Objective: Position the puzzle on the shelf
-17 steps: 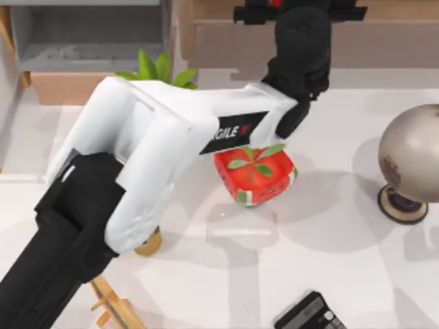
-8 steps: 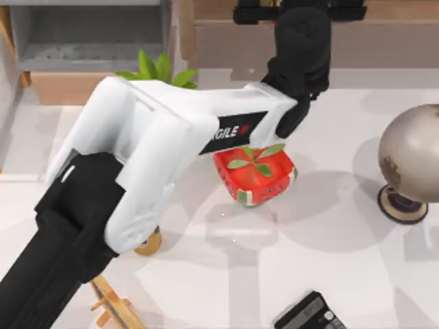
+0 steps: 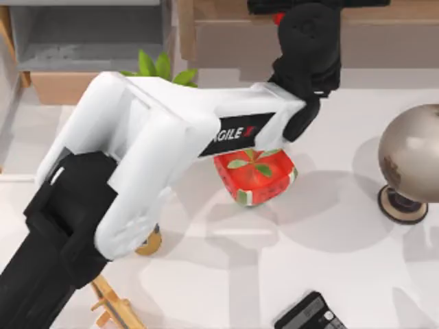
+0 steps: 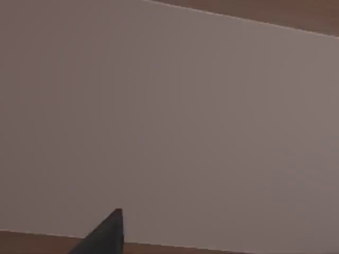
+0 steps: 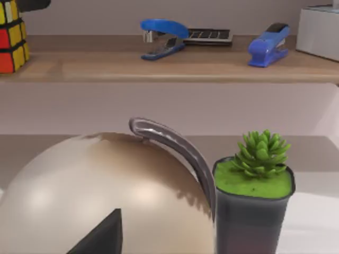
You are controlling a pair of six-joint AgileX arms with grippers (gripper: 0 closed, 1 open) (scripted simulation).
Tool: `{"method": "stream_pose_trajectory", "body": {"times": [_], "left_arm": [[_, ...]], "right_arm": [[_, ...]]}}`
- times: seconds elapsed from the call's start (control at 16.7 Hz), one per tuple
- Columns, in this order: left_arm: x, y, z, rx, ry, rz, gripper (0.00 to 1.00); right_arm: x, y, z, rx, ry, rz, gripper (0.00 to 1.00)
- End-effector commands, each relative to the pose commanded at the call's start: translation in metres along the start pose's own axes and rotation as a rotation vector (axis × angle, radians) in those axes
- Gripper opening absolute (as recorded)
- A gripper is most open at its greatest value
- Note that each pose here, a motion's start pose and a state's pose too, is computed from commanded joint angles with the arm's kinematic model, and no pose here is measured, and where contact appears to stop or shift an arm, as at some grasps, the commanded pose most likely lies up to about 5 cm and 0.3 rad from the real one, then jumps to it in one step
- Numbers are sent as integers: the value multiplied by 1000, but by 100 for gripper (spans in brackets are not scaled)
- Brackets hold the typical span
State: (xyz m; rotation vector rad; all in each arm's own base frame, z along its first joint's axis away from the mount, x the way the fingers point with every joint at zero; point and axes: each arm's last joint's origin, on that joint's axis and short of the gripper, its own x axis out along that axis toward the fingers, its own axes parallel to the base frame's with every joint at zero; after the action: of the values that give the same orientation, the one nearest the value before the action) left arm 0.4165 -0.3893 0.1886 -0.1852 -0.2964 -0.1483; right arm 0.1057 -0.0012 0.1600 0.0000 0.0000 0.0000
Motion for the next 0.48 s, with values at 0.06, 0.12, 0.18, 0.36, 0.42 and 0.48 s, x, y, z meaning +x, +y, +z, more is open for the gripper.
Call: {"method": "stream_pose_trajectory", "body": {"times": [0.06,0.12,0.18,0.36,0.42,0.48], "left_arm": [[-4,-4,11,-59,-30,-34,100],[-9,-7,23,-125,-62,-75,100],[-15,-9,35,-193,-95,-119,100],[-35,-9,75,-399,-194,-279,100],[-43,-8,87,-465,-223,-340,100],[-50,-4,98,-526,-245,-404,100]], "right_arm": [[0,0,0,0,0,0,100],[0,0,0,0,0,0,100],[0,0,0,0,0,0,100],[0,0,0,0,0,0,100],[0,0,0,0,0,0,100],[0,0,0,0,0,0,100]]}}
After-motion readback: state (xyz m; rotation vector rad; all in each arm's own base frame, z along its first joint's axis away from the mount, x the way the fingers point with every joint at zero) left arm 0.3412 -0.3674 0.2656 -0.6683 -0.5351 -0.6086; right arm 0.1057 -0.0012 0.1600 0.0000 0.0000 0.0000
